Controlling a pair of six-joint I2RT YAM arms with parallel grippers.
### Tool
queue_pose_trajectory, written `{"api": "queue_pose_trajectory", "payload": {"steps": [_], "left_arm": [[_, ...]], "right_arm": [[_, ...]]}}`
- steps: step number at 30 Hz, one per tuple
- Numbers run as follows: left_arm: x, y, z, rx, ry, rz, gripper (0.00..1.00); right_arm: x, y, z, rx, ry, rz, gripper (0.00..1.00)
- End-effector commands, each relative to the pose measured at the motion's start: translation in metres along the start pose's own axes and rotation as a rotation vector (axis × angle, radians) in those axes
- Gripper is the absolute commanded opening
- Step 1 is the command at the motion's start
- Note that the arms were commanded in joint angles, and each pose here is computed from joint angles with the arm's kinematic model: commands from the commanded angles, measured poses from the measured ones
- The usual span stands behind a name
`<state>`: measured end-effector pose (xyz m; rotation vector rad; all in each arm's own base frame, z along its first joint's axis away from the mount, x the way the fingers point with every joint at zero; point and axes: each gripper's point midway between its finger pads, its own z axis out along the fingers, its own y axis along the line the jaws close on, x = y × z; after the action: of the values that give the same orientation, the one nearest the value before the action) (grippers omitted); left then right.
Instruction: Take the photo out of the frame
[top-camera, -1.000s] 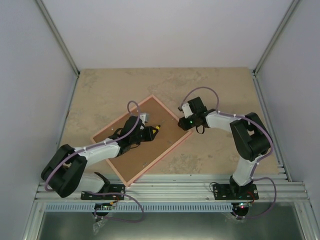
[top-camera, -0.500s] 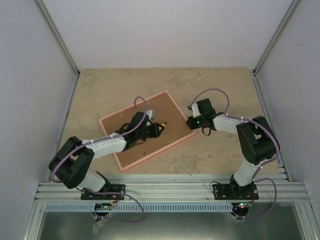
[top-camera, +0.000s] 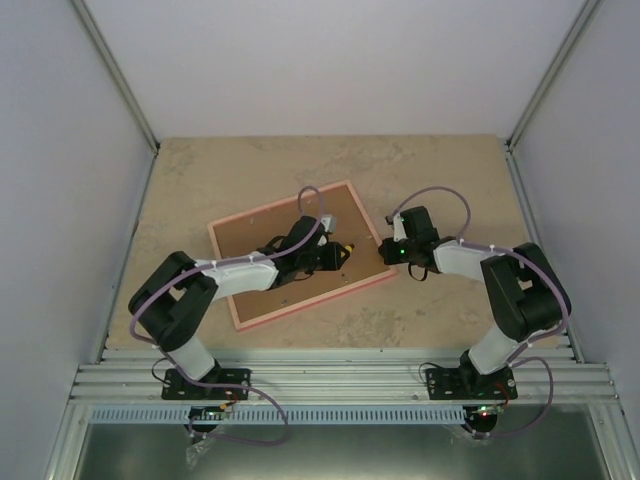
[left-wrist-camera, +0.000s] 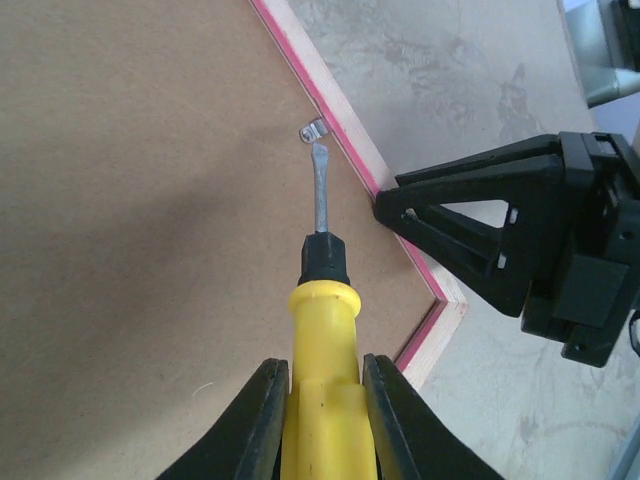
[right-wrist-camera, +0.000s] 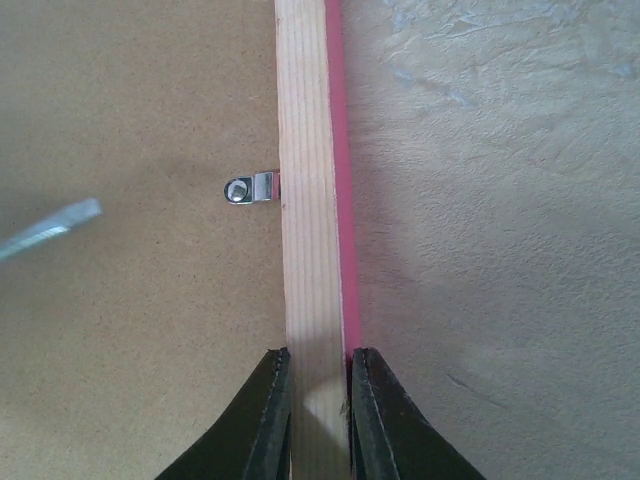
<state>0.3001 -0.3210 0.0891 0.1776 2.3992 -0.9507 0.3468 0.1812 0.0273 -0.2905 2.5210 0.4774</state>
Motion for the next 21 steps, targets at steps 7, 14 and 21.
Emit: {"api": "queue_pose_trajectory", "payload": {"steps": [7, 14, 21], "left_arm": [[0.005, -0.013, 0.025, 0.005, 0.042, 0.042, 0.00], [0.010, -0.011, 0.033, 0.003, 0.056, 0.041, 0.00], [0.009, -0.012, 0.038, 0.009, 0.056, 0.042, 0.00]], "right_arm": [[0.017, -0.004, -0.001, 0.006, 0.046, 0.061, 0.01], [0.016, -0.003, -0.002, 0.002, 0.040, 0.058, 0.01], [0.016, -0.004, -0.002, 0.005, 0.040, 0.056, 0.01]]}}
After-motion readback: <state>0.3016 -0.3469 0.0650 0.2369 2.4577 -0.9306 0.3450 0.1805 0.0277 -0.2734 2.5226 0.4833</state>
